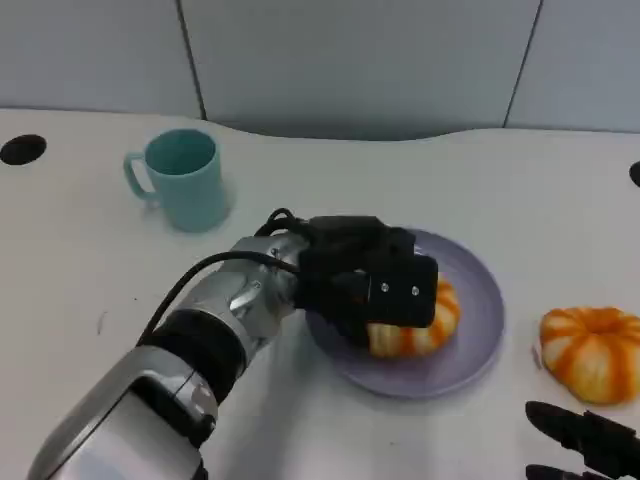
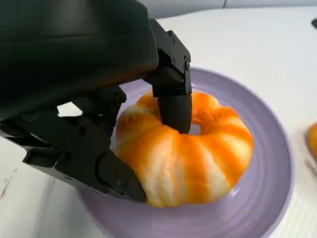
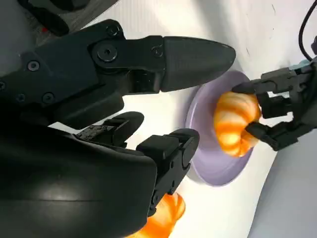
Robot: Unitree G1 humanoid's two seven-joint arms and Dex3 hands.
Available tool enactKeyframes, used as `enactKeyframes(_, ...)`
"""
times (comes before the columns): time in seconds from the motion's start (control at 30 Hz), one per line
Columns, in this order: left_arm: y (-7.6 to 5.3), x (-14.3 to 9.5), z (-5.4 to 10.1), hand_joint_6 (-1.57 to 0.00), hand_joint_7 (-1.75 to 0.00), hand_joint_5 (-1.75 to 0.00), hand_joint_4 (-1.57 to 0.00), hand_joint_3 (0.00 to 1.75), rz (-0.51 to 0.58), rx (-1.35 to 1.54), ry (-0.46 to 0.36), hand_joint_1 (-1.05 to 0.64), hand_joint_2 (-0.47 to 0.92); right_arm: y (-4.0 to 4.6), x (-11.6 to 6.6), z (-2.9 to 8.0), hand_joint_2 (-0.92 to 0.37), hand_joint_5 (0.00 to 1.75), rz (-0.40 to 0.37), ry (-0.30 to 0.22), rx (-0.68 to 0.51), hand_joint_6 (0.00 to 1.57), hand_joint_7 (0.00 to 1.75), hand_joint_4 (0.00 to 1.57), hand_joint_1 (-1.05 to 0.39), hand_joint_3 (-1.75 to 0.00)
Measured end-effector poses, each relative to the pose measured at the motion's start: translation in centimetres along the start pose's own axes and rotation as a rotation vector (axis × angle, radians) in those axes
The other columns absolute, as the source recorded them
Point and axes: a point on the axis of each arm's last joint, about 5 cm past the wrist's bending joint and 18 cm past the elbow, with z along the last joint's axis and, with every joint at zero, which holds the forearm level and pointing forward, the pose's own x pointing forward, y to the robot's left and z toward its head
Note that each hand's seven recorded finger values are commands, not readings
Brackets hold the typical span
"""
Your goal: Grasp the bread from the table and place it into the plate.
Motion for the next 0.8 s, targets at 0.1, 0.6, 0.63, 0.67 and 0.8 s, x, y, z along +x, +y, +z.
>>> enactKeyframes(0.1,-0.5,0.0,-0.2,-0.53,-1.75,-1.75,-0.71,0.04,-0.024,0.027,-0.01,-0.11,0.88,0.12,-0.1,0.1,-0.92,0.02,0.001,-0.005,0.0,0.47,0.0,0.67,-0.51,-0.48)
enactKeyframes(0.6,0.1,-0.4,-0.8,-0.2,-0.01,-0.1,-0.01,0.03,-0.05,0.183,-0.113,-0.82,0.92,0.24,-0.3,0.2,-0.92,0.01,0.0,-0.005,0.001,0.47,0.0,0.66,-0.5,-0.49)
enactKeyframes(0.63,0.1,-0.4,-0.8,-0.17,-0.01,-0.06,0.0,0.05,-0.046,0.184,-0.119,-0.83,0.92,0.24,-0.3,0.2,-0.92,0.01,0.0,-0.005,0.0,0.47,0.0,0.66,-0.5,-0.49)
enactKeyframes(0.67,0.1,-0.4,-0.8,-0.14,0.0,-0.03,0.0,0.06,-0.045,0.183,-0.124,-0.84,0.92,0.24,-0.3,0.2,-0.92,0.01,0.0,-0.006,0.0,0.47,0.0,0.66,-0.5,-0.49)
enactKeyframes(0.8,0.5,-0.6,-0.9,-0.07,0.0,0.0,0.0,0.1,-0.024,0.159,-0.127,-0.86,0.92,0.22,-0.2,0.2,-0.92,0.01,0.0,-0.005,0.001,0.47,0.0,0.65,-0.5,-0.49)
